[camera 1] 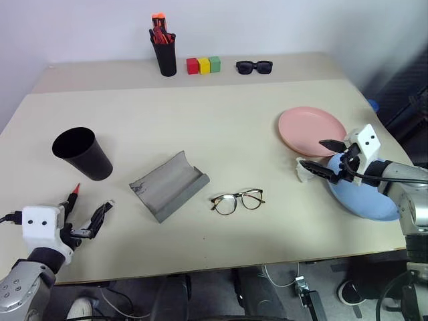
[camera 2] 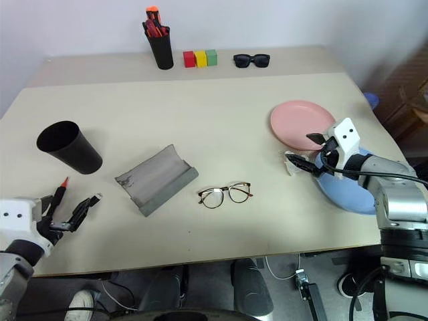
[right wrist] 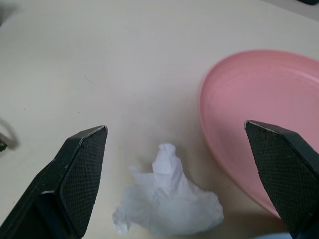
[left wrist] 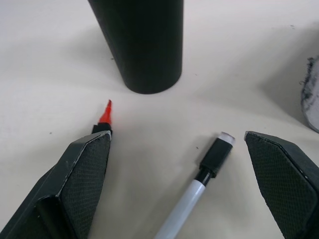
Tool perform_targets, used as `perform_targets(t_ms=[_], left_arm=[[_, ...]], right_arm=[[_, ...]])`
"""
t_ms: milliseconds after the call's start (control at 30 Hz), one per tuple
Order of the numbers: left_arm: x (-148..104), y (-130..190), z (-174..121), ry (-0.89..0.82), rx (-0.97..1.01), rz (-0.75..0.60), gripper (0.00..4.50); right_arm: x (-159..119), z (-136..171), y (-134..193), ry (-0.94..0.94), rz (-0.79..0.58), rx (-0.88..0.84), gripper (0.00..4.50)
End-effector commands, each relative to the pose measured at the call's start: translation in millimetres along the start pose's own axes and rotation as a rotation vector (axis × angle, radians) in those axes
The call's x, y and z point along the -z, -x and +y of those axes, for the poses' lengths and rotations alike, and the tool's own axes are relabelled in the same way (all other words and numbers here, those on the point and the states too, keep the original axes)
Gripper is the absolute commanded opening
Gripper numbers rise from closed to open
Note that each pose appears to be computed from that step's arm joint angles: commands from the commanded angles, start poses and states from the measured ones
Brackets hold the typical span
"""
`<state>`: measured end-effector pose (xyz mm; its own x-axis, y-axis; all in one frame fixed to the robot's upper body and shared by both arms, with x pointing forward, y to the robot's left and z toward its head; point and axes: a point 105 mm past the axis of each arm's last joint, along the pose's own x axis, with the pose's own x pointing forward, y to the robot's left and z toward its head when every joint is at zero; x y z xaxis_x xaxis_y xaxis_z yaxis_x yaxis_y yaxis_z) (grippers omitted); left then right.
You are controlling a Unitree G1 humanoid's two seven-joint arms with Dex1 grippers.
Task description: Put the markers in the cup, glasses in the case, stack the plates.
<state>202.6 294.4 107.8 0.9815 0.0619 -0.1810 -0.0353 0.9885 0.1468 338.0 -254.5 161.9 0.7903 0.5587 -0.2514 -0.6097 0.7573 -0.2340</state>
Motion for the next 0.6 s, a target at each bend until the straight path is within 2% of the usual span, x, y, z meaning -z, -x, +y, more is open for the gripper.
perform_targets(t_ms=[33,400,600], left_arm=[[-13.3,1.4,-3.6,-0.02,-0.007,-0.06,4.42],[-17.0,1.8,-10.5,-0.029,0.015,-0.068,4.42],[-9.8,-2.7,-14.6,-0.103,0.103,0.099,4.42]], right_arm=[[-15.0,-2.9,-2.6,0.048,-0.029,-0.002,4.5],[-27.5,13.8,-23.3,0.086,-0.067,-0.075,4.5],[-52.9,81.1,-46.4,0.176,-0.133,-0.311,4.5]])
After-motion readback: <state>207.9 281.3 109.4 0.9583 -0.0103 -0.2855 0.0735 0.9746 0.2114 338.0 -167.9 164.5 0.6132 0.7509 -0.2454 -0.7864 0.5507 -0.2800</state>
